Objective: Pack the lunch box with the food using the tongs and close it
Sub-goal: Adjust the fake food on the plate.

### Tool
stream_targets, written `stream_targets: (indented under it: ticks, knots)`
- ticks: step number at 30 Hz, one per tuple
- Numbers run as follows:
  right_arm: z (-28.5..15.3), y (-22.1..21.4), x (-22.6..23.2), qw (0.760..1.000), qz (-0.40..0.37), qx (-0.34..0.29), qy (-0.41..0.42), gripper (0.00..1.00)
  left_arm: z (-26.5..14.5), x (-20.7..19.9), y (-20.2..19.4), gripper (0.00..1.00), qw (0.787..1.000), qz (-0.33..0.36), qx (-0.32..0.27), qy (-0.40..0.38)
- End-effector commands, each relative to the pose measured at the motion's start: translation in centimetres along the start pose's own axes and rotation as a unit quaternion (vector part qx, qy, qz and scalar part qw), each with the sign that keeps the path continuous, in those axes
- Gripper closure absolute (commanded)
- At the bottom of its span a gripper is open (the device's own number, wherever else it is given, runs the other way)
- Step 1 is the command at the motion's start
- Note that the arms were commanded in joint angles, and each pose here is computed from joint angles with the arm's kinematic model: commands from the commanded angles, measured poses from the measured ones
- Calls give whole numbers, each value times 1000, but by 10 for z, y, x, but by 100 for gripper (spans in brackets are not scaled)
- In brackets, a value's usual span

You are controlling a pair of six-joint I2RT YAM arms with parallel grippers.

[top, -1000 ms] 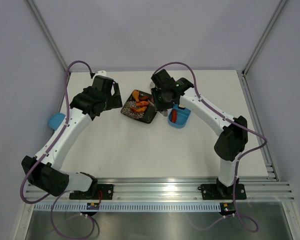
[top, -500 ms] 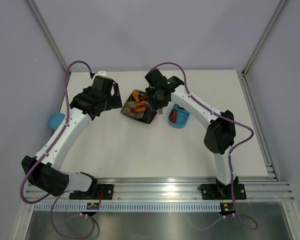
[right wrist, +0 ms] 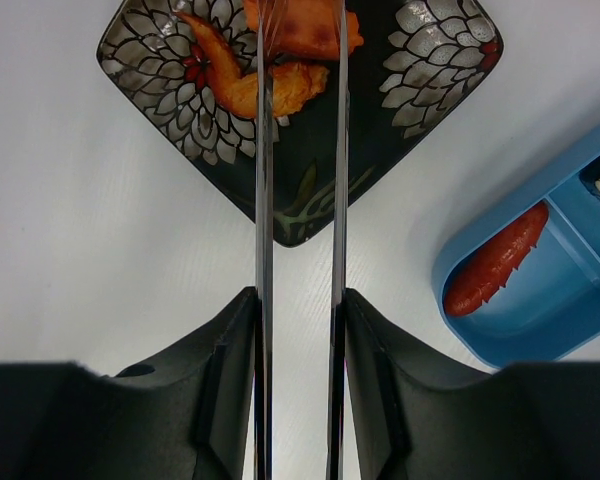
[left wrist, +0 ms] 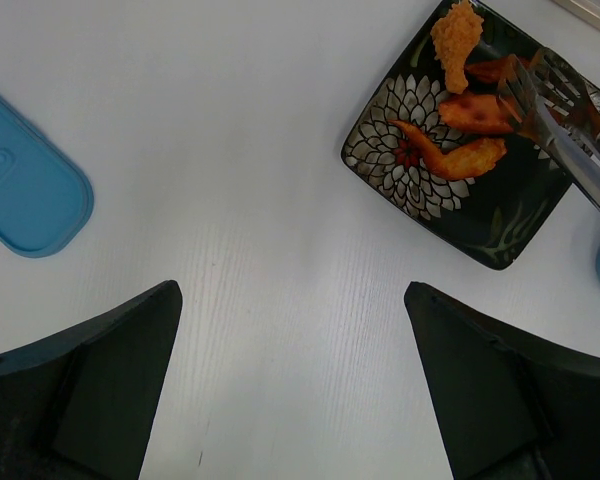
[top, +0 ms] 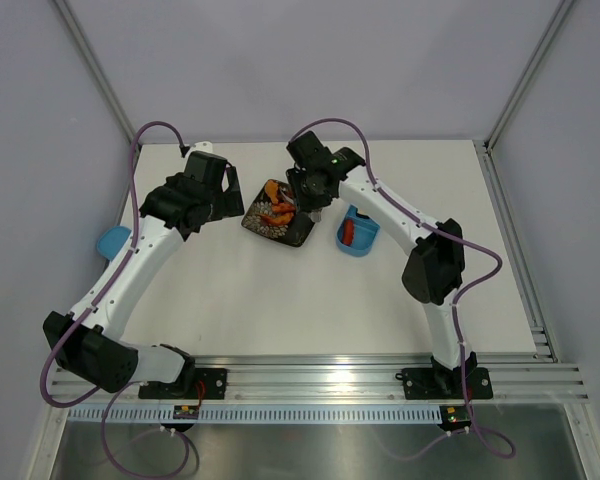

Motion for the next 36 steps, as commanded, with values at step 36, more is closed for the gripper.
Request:
stream_targets:
  ticks: [36]
  knots:
    - [-32, -35, -2, 997, -4, 47, 55, 56, -8, 1, 10, 1, 999, -23, -29, -5]
Point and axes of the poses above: each gripper's point midway between its finger pads, its own z axis out along the fingers, its own x axis along the line the jaws close on, y = z × x, the point moved 4 cm from there along -z, back along the fingers, and after that the axes turned 12 degrees about z, right-handed, at the moved point
